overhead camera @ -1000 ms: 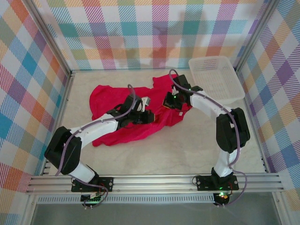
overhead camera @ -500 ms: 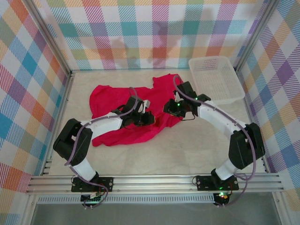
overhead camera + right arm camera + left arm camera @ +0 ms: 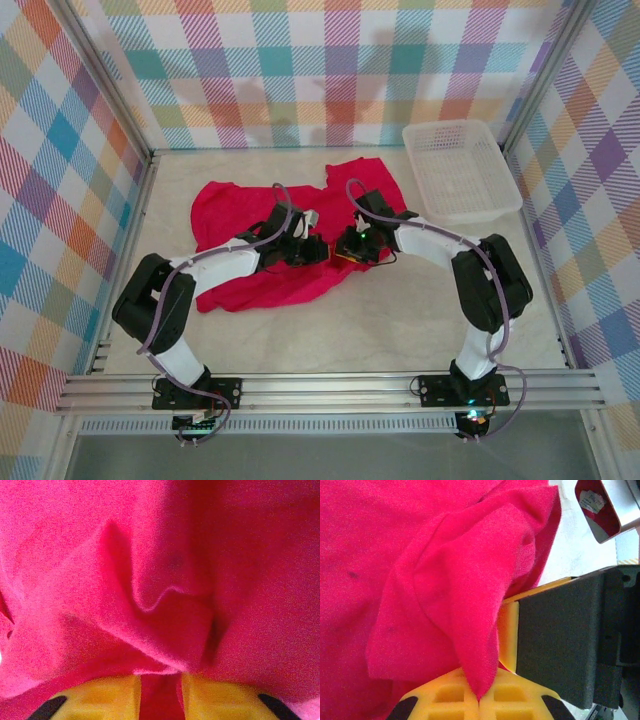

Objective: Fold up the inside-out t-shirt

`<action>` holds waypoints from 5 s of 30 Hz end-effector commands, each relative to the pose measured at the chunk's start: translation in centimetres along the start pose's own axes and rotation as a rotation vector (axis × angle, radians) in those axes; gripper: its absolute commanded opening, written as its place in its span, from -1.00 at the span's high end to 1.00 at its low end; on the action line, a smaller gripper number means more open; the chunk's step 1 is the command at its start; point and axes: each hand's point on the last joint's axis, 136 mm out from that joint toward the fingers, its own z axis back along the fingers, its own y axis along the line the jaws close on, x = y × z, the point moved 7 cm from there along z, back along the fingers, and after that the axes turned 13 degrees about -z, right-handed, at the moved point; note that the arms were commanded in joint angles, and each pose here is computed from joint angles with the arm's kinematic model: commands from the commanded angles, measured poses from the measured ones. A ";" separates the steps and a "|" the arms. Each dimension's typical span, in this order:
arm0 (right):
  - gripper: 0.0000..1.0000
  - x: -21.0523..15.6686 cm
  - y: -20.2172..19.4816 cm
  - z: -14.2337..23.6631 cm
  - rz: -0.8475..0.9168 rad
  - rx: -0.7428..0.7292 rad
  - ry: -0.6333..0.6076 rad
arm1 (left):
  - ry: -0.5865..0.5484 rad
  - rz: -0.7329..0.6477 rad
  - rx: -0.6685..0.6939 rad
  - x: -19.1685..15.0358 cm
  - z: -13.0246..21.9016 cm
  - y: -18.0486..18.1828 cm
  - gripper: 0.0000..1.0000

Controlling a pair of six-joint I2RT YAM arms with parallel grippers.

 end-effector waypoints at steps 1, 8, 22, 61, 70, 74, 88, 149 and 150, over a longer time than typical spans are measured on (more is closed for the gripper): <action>0.29 1.1 1.4 0.5 0.018 0.027 -0.053 | -0.028 -0.003 -0.004 0.8 1.3 -0.4 1.00; 0.24 1.4 0.8 -0.5 0.009 -0.003 -0.054 | -0.033 -0.003 -0.005 1.0 1.6 -0.4 1.00; 0.97 0.7 3.6 4.6 0.048 0.087 -0.084 | -0.035 0.012 0.010 0.9 1.9 0.5 1.00; 0.10 0.1 -1.4 6.7 -0.030 0.176 -0.069 | -0.044 0.051 0.083 1.6 2.6 1.8 0.89; -0.09 -0.1 -2.0 2.0 -0.101 0.164 0.026 | -0.043 0.054 0.084 1.4 2.7 1.8 0.92; 0.11 0.2 -1.5 1.2 -0.145 0.203 0.039 | -0.041 0.054 0.081 1.4 2.7 1.8 0.93; 1.00 -2.1 3.9 13.5 -0.084 0.287 -0.004 | -0.026 0.063 0.087 0.9 1.7 2.5 0.98; 1.00 0.1 5.0 15.8 -0.054 0.309 -0.081 | -0.079 -0.084 -0.084 -1.8 3.1 -5.8 0.33; 1.00 0.1 5.0 15.8 -0.054 0.311 -0.080 | -0.058 -0.079 -0.076 -2.2 2.1 -6.0 0.32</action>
